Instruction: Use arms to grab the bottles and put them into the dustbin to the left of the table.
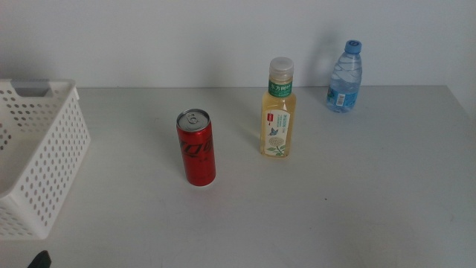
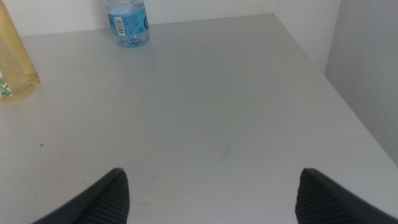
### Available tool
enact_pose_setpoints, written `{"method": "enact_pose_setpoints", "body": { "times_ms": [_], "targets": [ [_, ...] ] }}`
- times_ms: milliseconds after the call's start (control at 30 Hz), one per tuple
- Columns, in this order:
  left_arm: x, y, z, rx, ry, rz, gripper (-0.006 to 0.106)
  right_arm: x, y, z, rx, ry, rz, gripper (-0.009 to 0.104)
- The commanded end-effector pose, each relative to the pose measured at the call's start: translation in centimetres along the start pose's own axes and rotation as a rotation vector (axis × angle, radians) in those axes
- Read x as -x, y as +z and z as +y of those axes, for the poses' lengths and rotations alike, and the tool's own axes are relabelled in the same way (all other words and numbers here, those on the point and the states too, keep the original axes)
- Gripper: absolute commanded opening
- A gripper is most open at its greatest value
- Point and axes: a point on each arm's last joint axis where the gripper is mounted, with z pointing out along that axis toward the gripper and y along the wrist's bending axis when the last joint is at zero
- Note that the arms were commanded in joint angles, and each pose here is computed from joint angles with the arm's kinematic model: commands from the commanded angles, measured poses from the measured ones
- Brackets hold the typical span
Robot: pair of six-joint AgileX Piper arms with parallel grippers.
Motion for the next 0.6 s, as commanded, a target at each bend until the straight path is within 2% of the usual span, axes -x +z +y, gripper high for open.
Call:
{"method": "enact_pose_setpoints", "body": {
  "times_ms": [0,133,433,567],
  "targets": [
    [0.8,0.3,-0.2,-0.032,-0.046,-0.058,0.092,0.8,-0.3,0.0,0.001,-0.018,-0.082,0.094],
    [1.6,1.2,-0.8,-0.112,-0.096,-0.080,0.092,0.8,-0.3,0.0,0.001,-0.018,-0.082,0.094],
    [3.1,4.9,-3.9,-0.329,-0.019,-0.157,0.092,0.8,-0.3,0.0,0.001,-0.018,-0.082,0.094],
    [2.8,6.5,-5.1,-0.360,-0.009,-0.183,0.092,0.8,-0.3,0.0,0.001,-0.018,-0.082,0.094]
  ]
}}
